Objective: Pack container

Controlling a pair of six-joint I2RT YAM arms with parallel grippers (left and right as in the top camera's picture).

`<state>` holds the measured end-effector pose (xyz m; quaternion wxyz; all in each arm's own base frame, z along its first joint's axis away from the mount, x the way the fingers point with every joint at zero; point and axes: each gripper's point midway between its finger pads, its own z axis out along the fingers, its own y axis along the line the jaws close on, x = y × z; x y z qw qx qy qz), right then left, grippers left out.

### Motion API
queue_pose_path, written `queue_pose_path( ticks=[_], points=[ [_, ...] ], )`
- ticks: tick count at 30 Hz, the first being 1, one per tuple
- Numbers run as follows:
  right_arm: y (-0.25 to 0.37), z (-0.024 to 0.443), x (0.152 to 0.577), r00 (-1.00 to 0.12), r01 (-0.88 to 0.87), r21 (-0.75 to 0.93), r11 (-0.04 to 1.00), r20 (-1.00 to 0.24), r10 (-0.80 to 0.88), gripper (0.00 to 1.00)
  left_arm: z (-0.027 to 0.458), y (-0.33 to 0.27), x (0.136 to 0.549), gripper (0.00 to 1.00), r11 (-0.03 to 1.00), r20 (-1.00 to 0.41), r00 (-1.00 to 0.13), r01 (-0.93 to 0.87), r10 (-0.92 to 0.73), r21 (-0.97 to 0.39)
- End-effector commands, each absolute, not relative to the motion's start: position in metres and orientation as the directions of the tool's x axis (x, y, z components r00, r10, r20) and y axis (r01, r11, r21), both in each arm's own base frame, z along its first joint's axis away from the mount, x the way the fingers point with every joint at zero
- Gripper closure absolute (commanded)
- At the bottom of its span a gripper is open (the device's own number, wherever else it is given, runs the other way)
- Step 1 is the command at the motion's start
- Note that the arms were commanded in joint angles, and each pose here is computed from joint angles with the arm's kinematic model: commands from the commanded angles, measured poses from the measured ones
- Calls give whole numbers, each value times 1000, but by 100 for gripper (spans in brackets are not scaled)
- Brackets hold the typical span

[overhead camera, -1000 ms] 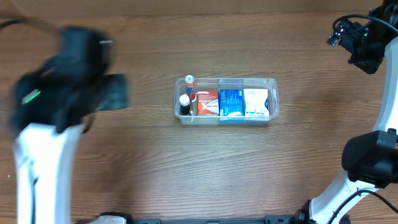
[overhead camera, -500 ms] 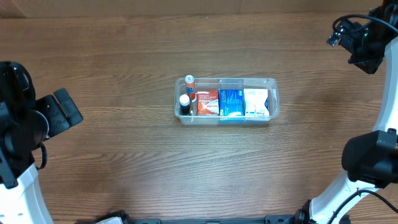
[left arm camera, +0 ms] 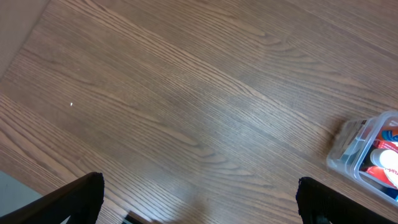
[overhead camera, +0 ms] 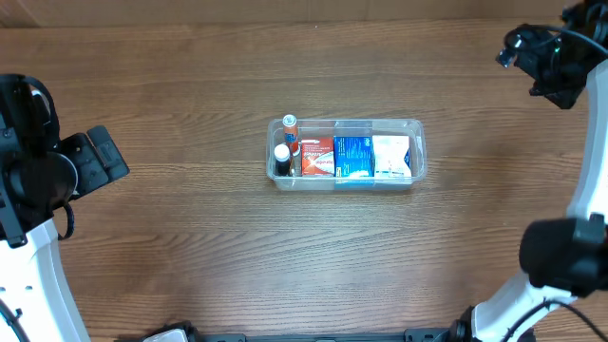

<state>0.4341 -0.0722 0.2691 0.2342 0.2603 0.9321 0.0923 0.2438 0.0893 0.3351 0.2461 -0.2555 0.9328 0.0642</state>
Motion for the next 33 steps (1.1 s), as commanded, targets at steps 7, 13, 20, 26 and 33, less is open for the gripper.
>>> queue_pose_path(
  ticks=[7,13,20,26,33],
  points=[
    [11,417,358,-607,171,290,942,-722,333,0,334,90,248,0,861,-488,-748,-508,-450,-15],
    [-7,467,335,-405,107,118,987,-902,152,0,334,90,248,0,861,-488,-748,-508,-450,-15],
    [-5,405,274,-363,83,119,989,-921,141,0,334,90,248,0,861,-487,-749,-508,-450,-15],
    [11,269,231,-488,19,153,988,-861,143,0,334,90,248,0,861,-488,-748,-508,-450,-15],
    [23,175,208,-496,-43,192,981,-856,145,0,334,90,248,0,861,-488,-748,-508,-450,-15]
  ],
)
